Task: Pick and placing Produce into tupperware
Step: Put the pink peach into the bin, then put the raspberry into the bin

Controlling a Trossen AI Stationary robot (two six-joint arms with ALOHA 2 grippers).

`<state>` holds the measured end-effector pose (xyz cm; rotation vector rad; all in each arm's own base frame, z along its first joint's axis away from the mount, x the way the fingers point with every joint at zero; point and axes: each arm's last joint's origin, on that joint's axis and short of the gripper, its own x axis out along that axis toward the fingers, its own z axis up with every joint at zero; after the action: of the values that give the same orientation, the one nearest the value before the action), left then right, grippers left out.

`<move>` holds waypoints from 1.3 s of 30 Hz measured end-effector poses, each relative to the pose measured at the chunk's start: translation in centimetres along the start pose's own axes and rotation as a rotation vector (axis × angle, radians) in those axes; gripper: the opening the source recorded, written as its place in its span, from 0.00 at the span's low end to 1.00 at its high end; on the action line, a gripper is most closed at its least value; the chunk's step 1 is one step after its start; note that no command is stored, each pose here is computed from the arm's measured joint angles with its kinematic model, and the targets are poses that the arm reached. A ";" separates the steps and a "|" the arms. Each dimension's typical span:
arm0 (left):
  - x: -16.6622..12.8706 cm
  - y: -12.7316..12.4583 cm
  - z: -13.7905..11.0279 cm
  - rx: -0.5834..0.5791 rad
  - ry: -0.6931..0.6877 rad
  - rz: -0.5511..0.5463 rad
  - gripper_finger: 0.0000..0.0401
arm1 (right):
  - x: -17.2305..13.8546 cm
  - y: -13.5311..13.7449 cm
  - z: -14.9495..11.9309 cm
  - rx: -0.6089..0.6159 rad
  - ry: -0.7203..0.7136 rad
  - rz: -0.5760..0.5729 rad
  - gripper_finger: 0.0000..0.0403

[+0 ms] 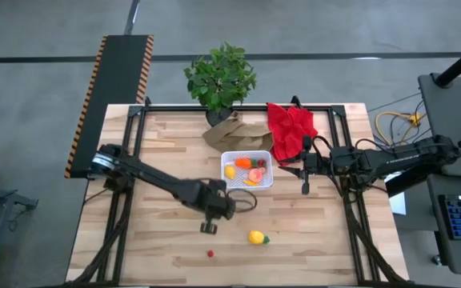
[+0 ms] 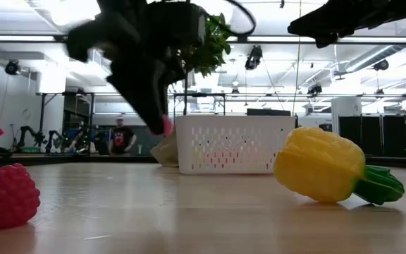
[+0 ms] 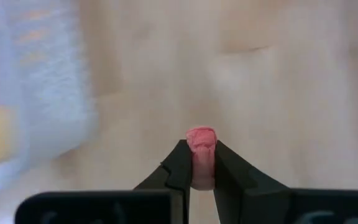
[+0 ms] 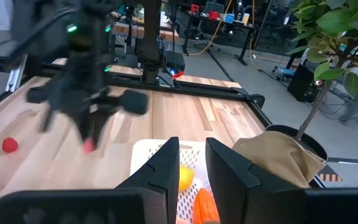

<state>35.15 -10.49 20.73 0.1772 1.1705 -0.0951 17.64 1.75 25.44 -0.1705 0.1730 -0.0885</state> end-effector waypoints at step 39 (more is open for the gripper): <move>-1.0 8.8 1.7 -0.035 -0.169 0.193 0.51 | 0.0 0.0 -0.1 0.006 0.010 0.001 0.17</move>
<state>37.75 -2.13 23.09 0.2453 0.9813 0.0789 17.63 1.74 25.33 -0.1644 0.1827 -0.0887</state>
